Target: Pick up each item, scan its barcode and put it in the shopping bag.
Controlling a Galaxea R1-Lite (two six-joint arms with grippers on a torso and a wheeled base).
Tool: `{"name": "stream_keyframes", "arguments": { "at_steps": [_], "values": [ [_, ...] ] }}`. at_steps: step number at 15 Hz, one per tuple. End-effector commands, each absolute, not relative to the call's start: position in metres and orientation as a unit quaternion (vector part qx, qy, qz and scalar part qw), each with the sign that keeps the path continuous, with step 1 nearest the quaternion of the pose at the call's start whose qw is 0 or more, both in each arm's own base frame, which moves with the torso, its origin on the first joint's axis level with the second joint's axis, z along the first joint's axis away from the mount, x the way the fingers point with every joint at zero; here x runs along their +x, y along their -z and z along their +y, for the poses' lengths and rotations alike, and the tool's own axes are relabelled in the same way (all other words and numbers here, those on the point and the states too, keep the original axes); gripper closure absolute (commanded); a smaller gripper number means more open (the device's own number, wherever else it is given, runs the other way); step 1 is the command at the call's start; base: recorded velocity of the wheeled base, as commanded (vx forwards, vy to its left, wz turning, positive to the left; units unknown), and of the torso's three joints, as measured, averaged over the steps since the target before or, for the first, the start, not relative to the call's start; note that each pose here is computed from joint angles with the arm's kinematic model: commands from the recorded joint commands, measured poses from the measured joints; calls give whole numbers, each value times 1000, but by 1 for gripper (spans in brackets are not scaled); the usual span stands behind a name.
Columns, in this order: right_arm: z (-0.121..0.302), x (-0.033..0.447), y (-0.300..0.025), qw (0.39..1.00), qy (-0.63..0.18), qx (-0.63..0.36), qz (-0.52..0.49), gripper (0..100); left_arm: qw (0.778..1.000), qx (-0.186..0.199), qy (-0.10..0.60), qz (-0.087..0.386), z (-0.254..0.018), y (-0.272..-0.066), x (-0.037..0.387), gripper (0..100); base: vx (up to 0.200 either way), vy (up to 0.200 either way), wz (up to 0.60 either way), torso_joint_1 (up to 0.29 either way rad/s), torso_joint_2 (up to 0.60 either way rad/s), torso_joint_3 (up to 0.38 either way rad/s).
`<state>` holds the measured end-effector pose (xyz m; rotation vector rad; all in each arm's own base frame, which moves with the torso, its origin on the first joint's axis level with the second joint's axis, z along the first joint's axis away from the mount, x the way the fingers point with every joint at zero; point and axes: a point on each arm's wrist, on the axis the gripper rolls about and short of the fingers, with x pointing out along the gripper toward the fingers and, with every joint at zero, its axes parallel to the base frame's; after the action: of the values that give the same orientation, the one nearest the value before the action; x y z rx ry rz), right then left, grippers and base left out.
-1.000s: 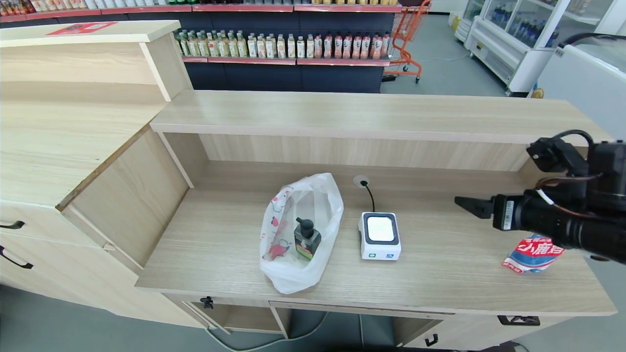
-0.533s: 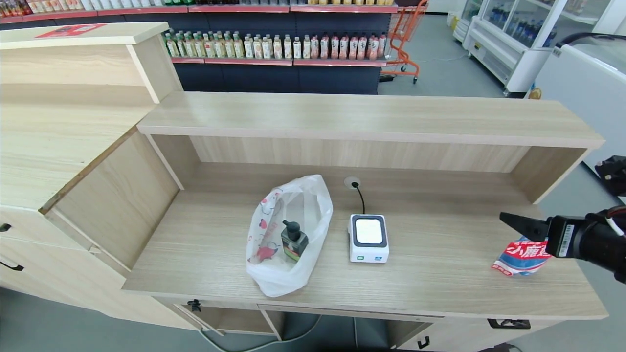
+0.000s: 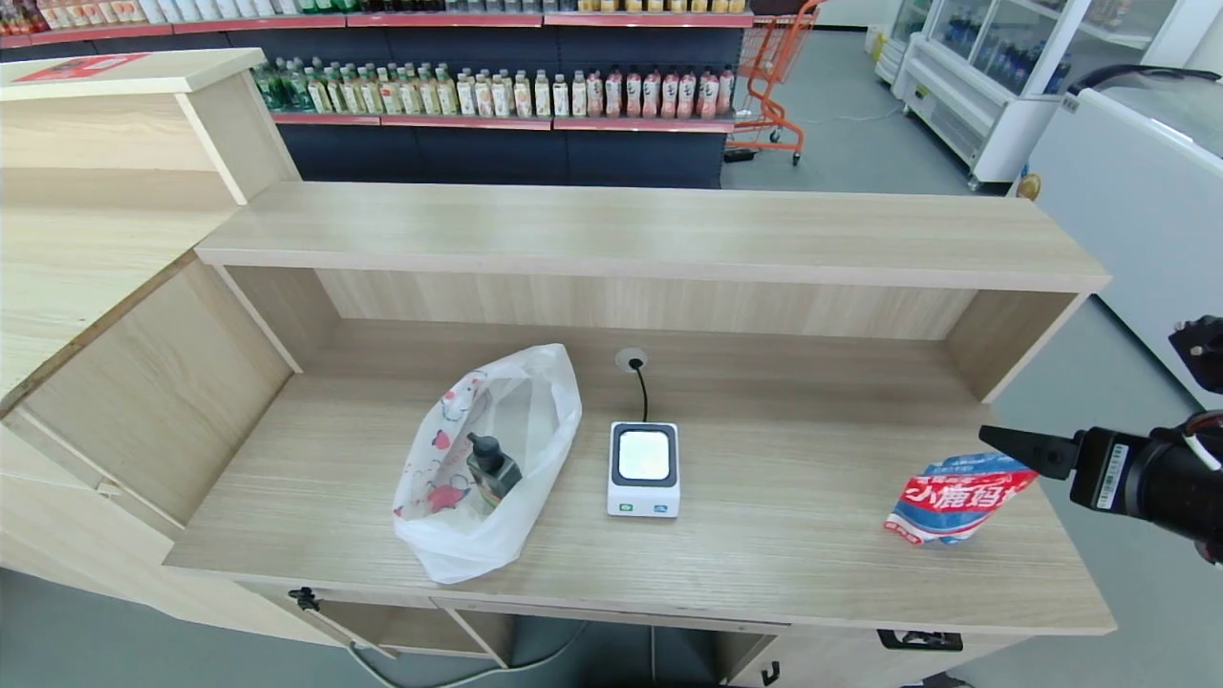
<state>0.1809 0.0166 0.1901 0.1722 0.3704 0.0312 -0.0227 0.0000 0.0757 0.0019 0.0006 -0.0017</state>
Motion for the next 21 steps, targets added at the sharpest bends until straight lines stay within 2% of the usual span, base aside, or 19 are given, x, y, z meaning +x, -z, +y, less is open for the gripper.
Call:
{"name": "stream_keyframes", "arguments": {
  "at_steps": [1,10,13,17,19,21],
  "values": [
    [17,182,-193,979,-14,90,184,0,1000,1,1,1,0,-76,-23,0,0,-200,0,-2,2,2],
    [8,175,-207,973,26,135,186,0,1000,1,1,1,0,-76,-23,0,0,-200,0,2,2,1],
    [9,179,-219,949,48,210,229,0,1000,1,1,1,0,-76,-23,0,0,0,0,0,0,0],
    [19,216,-224,872,115,358,313,0,1000,1,1,1,0,-76,-23,0,0,0,0,0,0,0],
    [22,238,-221,860,143,372,319,0,1000,1,1,1,0,-76,-23,0,0,0,0,0,0,0],
    [23,250,-202,848,163,366,346,0,1000,1,1,1,0,-76,-23,0,0,0,0,0,0,0]
  ]
}}
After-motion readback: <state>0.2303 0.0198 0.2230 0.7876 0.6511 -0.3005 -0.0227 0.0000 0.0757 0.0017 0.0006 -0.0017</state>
